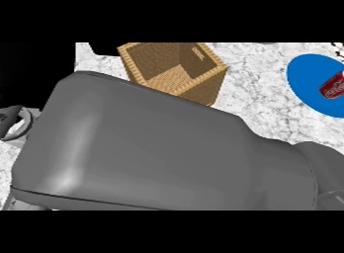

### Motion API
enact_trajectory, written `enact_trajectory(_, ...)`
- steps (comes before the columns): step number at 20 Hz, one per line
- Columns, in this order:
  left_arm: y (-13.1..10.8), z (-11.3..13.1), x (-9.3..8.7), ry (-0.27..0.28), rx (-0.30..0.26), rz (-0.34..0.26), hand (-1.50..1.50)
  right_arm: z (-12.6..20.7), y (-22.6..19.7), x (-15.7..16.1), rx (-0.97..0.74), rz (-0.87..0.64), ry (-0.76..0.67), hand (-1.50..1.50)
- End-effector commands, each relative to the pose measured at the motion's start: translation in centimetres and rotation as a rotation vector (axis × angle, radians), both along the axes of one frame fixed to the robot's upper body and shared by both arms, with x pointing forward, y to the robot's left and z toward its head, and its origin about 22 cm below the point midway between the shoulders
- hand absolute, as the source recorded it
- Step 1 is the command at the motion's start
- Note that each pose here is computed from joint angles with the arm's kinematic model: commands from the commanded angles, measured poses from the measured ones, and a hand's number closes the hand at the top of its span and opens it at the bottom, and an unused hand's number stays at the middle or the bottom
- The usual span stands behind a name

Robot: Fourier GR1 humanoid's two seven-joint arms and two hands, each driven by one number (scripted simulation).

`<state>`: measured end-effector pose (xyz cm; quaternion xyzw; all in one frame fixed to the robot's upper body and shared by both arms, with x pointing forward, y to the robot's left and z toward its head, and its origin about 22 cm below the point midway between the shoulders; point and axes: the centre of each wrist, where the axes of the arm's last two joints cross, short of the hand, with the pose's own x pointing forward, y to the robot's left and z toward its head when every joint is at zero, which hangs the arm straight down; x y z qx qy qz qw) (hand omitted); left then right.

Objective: Pick the sweet potato from the placemat and place it in the basket

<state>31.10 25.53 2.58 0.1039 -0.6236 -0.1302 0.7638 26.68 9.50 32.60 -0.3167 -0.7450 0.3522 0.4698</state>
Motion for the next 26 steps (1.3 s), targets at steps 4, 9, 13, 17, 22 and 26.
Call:
enact_trajectory(4, 0.8, 0.9, 0.1, -0.014, 0.005, 0.039, 0.00, 1.4, 1.2, 4.1, -0.203, -0.228, 0.113, 1.50)
enact_trajectory(9, 1.9, 0.6, 0.0, -0.017, -0.011, 0.039, 0.00, 0.5, 0.4, 7.3, -0.260, -0.289, 0.103, 1.50)
enact_trajectory(13, 0.9, 0.9, -0.8, -0.023, -0.010, 0.044, 0.00, -0.1, -2.1, 10.0, -0.256, -0.241, 0.132, 1.50)
enact_trajectory(17, 0.3, -0.7, -1.4, -0.015, -0.019, 0.066, 0.00, -1.8, -2.7, 10.8, -0.253, -0.161, 0.139, 1.50)
enact_trajectory(22, 2.7, -1.1, -1.3, -0.007, -0.007, 0.069, 0.00, -5.3, -3.5, 11.7, -0.241, -0.131, 0.163, 1.50)
enact_trajectory(26, 2.8, -0.5, -2.0, -0.006, -0.013, 0.052, 0.00, -7.8, -4.8, 13.4, -0.291, -0.149, 0.179, 1.50)
